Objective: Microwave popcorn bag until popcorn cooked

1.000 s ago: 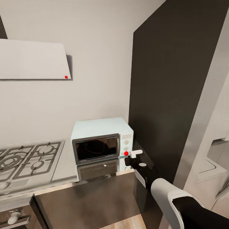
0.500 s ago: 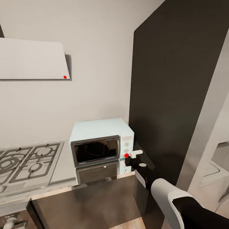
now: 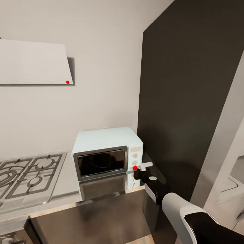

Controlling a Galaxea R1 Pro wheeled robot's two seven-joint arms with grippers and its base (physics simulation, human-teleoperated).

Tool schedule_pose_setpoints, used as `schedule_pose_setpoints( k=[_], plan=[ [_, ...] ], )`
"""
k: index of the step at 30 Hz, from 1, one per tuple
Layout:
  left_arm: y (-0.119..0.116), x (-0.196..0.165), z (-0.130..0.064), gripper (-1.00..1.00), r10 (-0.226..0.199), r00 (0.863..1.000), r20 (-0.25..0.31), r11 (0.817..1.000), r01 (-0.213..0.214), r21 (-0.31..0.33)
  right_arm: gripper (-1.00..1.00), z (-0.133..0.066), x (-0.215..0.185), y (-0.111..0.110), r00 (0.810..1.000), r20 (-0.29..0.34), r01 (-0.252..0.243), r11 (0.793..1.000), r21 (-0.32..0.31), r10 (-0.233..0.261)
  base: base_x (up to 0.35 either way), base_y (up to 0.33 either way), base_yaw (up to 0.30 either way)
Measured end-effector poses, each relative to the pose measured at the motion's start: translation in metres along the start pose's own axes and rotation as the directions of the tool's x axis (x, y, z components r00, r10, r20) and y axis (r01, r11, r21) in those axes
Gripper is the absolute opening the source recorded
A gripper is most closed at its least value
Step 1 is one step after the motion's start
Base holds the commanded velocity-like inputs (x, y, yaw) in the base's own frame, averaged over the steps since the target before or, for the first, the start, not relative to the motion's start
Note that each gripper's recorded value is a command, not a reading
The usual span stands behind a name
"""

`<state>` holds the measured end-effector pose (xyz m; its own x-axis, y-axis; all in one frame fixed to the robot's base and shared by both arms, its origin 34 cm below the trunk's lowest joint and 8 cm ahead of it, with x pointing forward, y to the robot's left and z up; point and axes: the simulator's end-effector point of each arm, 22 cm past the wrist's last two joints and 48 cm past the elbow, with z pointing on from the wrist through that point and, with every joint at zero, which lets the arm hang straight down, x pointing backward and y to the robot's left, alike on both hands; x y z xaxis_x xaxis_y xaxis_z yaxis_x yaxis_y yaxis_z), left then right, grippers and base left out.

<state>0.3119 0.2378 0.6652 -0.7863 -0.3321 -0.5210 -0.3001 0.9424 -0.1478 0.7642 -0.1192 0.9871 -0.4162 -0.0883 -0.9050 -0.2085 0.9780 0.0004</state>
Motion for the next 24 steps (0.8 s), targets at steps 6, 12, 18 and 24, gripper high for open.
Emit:
schedule_pose_setpoints(
  k=[6,12,18,24],
  plan=[
    [0.0,0.0,0.0,1.0,0.0,1.0,0.0,1.0,0.0,0.0,-1.0,-0.001,0.005,0.001,1.0,-0.003,0.0,1.0,-0.001,0.0,0.005,-0.001,0.0],
    [0.0,0.0,0.0,1.0,0.0,1.0,0.0,1.0,0.0,0.0,-1.0,-0.002,0.011,0.003,1.0,-0.011,-0.002,1.0,-0.003,0.002,0.093,0.0,0.0],
    [0.0,0.0,0.0,1.0,0.0,1.0,0.0,1.0,0.0,0.0,-1.0,-0.002,0.012,0.003,1.0,-0.011,-0.001,1.0,-0.003,0.0,0.014,0.0,0.0],
    [0.0,0.0,0.0,1.0,0.0,1.0,0.0,1.0,0.0,0.0,-1.0,-0.002,0.012,0.002,1.0,-0.011,-0.001,1.0,-0.002,0.001,0.001,0.0,0.0]
  ],
)
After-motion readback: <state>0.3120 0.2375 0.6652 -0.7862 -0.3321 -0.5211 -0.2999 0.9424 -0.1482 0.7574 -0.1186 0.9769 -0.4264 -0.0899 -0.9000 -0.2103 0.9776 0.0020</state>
